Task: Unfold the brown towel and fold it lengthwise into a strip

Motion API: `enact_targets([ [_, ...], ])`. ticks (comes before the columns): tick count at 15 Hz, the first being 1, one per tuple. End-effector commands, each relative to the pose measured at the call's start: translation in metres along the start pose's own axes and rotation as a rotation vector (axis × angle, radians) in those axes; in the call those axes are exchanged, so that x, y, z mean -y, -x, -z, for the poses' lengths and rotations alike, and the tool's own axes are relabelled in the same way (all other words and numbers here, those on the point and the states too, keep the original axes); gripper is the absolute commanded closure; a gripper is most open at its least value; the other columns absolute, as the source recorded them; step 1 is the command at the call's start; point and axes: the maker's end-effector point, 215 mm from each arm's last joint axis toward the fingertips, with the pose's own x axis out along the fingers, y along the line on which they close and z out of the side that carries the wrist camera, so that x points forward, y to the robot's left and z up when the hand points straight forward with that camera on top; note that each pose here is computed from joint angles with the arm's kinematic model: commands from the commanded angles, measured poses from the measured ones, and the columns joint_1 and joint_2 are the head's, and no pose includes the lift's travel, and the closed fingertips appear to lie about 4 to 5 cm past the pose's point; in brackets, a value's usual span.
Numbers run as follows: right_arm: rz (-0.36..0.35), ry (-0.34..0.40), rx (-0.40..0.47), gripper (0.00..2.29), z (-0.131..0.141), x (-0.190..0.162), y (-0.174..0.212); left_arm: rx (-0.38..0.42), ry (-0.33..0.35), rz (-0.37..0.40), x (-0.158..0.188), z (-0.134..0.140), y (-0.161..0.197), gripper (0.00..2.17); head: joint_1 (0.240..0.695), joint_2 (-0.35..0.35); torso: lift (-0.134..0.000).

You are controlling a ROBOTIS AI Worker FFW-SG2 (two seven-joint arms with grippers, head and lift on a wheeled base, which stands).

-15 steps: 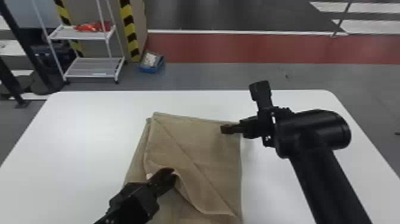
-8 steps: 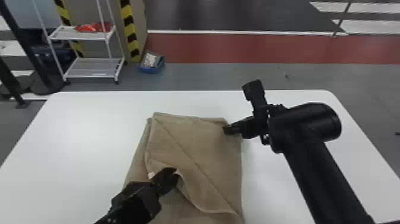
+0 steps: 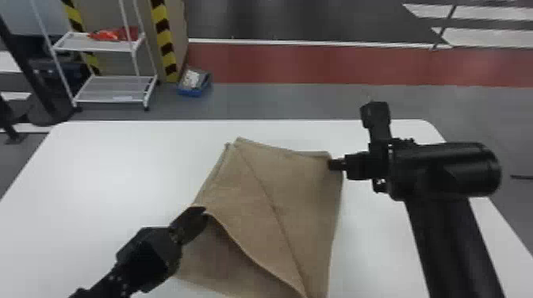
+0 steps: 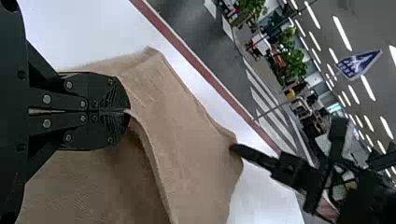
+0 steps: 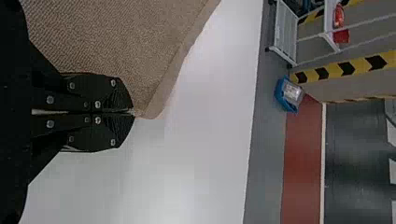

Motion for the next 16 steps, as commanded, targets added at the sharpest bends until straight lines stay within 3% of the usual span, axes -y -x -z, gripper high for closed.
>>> enact_targets([
  [1, 0.064, -0.114, 0.045, 1.99, 0.005, 0.056, 0.041, -0.017, 0.029, -0.065, -0.039, 0.009, 0.004, 1.7, 0.695, -0.065, -0.121],
  [5, 0.187, -0.286, 0.089, 1.98, 0.066, 0.152, 0.117, -0.055, 0.097, -0.141, -0.083, 0.024, 0.007, 1.7, 0.695, -0.13, -0.121],
  [8, 0.293, -0.332, 0.091, 1.98, 0.123, 0.192, 0.17, -0.095, 0.15, -0.201, -0.106, 0.042, 0.012, 1.7, 0.695, -0.18, -0.121],
  [10, 0.346, -0.313, 0.064, 1.86, 0.156, 0.195, 0.196, -0.118, 0.19, -0.242, -0.12, 0.056, 0.019, 1.7, 0.695, -0.226, -0.121],
  [11, 0.368, -0.299, 0.044, 1.4, 0.172, 0.191, 0.208, -0.135, 0.208, -0.251, -0.122, 0.062, 0.022, 1.7, 0.695, -0.234, -0.121],
  [12, 0.392, -0.282, 0.03, 0.51, 0.184, 0.189, 0.221, -0.14, 0.213, -0.256, -0.125, 0.065, 0.023, 1.7, 0.695, -0.238, -0.121],
  [13, 0.419, -0.256, 0.017, 0.02, 0.192, 0.189, 0.235, -0.144, 0.215, -0.253, -0.123, 0.066, 0.024, 1.7, 0.695, -0.24, -0.121],
  [14, 0.457, -0.217, 0.008, 0.0, 0.195, 0.192, 0.252, -0.142, 0.214, -0.249, -0.123, 0.065, 0.023, 1.7, 0.695, -0.242, -0.121],
  [16, 0.488, -0.081, 0.04, 0.04, 0.172, 0.192, 0.278, -0.144, 0.215, -0.236, -0.119, 0.066, 0.023, 1.7, 0.695, -0.255, -0.121],
])
